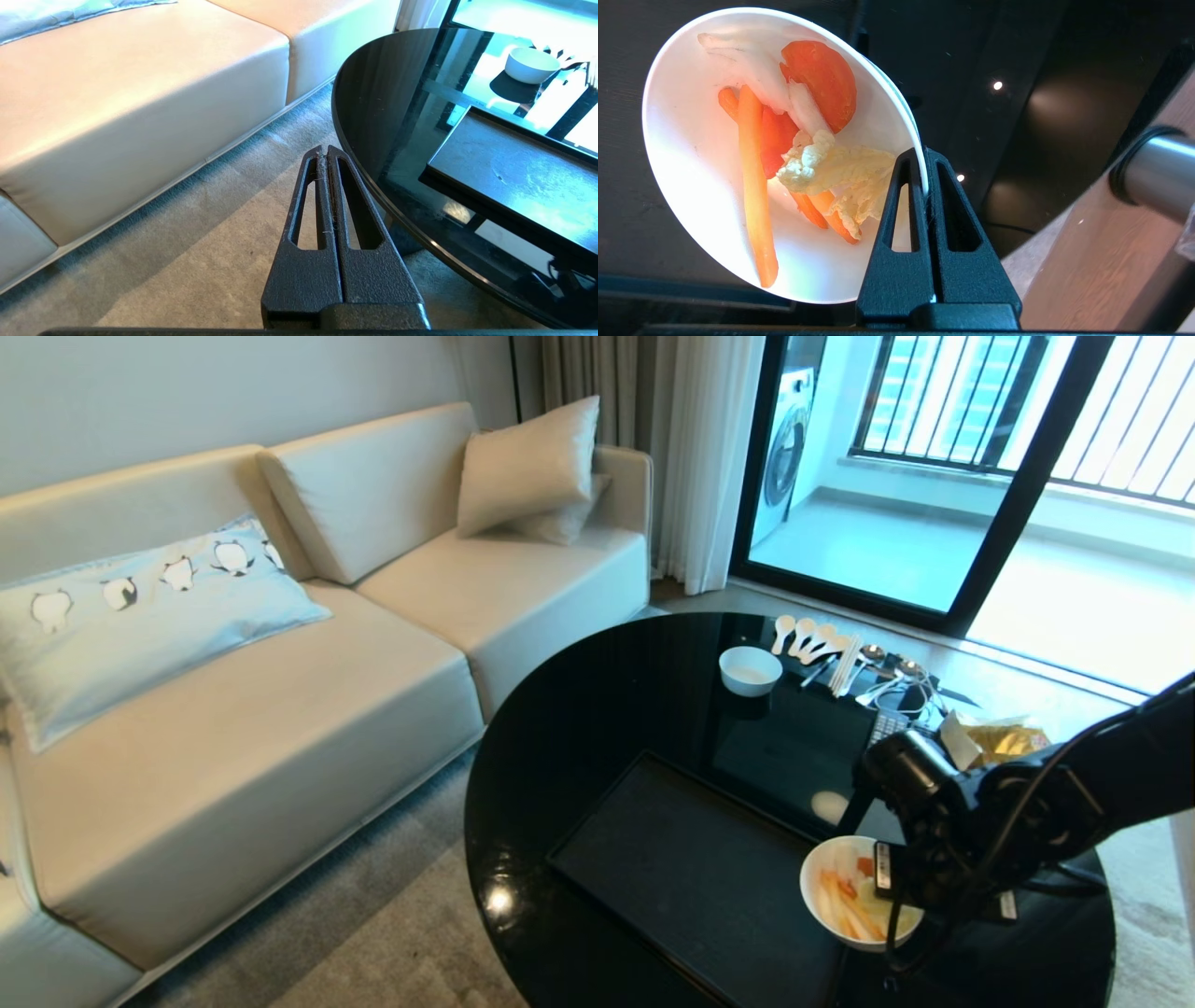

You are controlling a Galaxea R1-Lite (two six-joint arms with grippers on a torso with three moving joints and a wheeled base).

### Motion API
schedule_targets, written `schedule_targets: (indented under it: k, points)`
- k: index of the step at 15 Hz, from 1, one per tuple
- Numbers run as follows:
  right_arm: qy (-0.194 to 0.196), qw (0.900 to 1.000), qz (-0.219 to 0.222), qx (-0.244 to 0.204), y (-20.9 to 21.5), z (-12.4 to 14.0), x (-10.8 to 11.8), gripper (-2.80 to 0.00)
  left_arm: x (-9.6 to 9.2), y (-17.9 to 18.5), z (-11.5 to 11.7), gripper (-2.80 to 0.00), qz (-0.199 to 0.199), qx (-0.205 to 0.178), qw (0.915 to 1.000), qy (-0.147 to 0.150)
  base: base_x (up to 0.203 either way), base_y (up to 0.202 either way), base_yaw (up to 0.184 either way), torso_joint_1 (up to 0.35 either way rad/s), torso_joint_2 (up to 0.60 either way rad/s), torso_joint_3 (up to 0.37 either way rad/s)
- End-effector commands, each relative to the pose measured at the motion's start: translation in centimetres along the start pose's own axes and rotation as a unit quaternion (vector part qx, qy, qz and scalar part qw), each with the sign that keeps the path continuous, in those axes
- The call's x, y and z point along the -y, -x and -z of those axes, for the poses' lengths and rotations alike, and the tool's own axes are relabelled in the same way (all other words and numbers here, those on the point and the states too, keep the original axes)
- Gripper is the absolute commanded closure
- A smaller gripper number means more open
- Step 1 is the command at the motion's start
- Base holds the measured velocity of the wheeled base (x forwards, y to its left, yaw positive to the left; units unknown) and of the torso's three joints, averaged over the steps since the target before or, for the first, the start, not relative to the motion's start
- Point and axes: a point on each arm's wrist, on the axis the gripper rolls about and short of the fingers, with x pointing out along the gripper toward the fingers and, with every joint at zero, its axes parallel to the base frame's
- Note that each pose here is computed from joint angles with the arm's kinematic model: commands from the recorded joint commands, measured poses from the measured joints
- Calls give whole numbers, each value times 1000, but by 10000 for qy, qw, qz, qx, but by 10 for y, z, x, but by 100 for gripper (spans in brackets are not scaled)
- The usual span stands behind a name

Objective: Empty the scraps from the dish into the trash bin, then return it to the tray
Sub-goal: Move the bowl over the trash can

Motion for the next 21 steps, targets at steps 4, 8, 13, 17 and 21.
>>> schedule_targets:
  k: [4, 8, 13, 17, 21]
  points:
    - [-713, 9970, -295, -16, 44, 3, 59, 0, 0, 0, 0, 0, -2, 5, 10000, 6, 0, 0, 0, 0, 0, 0]
    - [-825, 9955, -444, -99, 67, 34, 89, 0, 0, 0, 0, 0, -2, 5, 10000, 6, 0, 0, 0, 0, 0, 0]
    - [-809, 9944, -620, -265, 78, 66, 108, 0, 0, 0, 0, 0, -2, 5, 10000, 6, 0, 0, 0, 0, 0, 0]
    - [-823, 9942, -657, -211, 82, 77, 115, 0, 0, 0, 0, 0, -2, 5, 10000, 6, 0, 0, 0, 0, 0, 0]
    - [-786, 9946, -612, -277, 80, 90, 121, 0, 0, 0, 0, 0, -2, 0, 10000, 6, 0, 0, 0, 0, 0, 0]
